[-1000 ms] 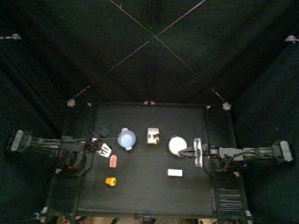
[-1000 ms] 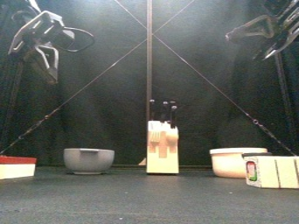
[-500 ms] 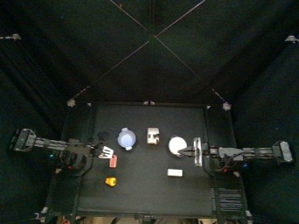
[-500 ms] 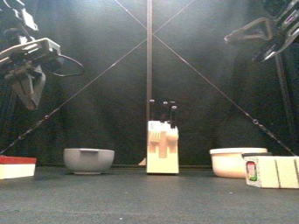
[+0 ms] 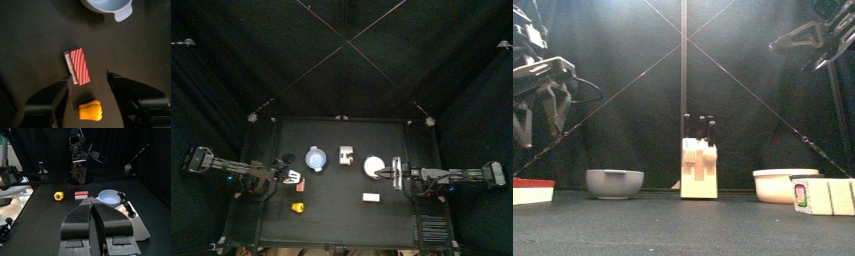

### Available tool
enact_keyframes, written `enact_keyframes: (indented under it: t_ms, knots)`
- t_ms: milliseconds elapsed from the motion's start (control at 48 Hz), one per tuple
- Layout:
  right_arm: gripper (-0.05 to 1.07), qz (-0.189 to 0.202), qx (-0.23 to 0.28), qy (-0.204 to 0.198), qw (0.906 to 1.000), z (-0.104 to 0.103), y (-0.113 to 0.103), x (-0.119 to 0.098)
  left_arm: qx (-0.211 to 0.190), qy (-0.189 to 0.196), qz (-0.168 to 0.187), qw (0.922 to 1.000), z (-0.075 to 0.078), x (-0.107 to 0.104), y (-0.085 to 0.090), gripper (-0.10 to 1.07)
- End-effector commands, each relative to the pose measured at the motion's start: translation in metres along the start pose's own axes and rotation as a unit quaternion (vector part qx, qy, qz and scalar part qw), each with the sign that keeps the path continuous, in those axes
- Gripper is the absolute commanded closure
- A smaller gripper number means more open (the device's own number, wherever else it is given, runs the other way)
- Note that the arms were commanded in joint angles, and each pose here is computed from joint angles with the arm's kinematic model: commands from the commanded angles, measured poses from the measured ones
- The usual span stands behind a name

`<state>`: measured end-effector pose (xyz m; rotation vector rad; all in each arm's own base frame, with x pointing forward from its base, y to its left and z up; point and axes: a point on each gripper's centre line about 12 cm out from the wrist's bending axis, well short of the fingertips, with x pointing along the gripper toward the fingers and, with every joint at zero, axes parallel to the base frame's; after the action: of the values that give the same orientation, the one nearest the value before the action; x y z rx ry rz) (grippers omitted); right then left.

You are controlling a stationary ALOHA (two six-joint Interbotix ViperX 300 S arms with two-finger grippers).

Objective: Grab salmon sushi

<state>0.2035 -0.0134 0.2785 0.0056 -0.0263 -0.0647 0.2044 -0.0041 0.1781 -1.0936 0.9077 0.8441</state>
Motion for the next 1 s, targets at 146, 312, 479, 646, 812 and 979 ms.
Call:
enact_keyframes:
  t_ms: [146,312,479,646,812,979]
  knots:
    - [1.01,-0.001,-0.001,-0.005,1.0,0.003,-0.001,0.002,0.003,0.005,0.017,0.9998,-0.002,0.01,-0.005,-0.04]
    - [1.0,-0.002,-0.001,-0.004,1.0,0.003,-0.001,0.002,0.011,0.009,0.045,0.9989,-0.004,0.024,-0.009,-0.04]
    - [1.01,-0.003,0.0,-0.002,1.0,0.002,-0.001,0.002,0.011,0.013,0.05,0.9986,-0.005,0.034,-0.018,-0.04]
    - [1.01,-0.004,-0.001,0.0,1.0,0.001,-0.002,0.002,0.017,0.017,0.058,0.998,-0.008,0.046,-0.021,-0.04]
    - [1.01,-0.003,-0.002,0.001,1.0,0.0,-0.001,0.002,0.013,0.024,0.077,0.9966,-0.011,0.055,-0.018,-0.04]
    - [1.0,-0.003,-0.002,0.001,1.0,0.0,-0.001,0.002,0.013,0.028,0.092,0.9953,-0.013,0.063,-0.015,-0.03]
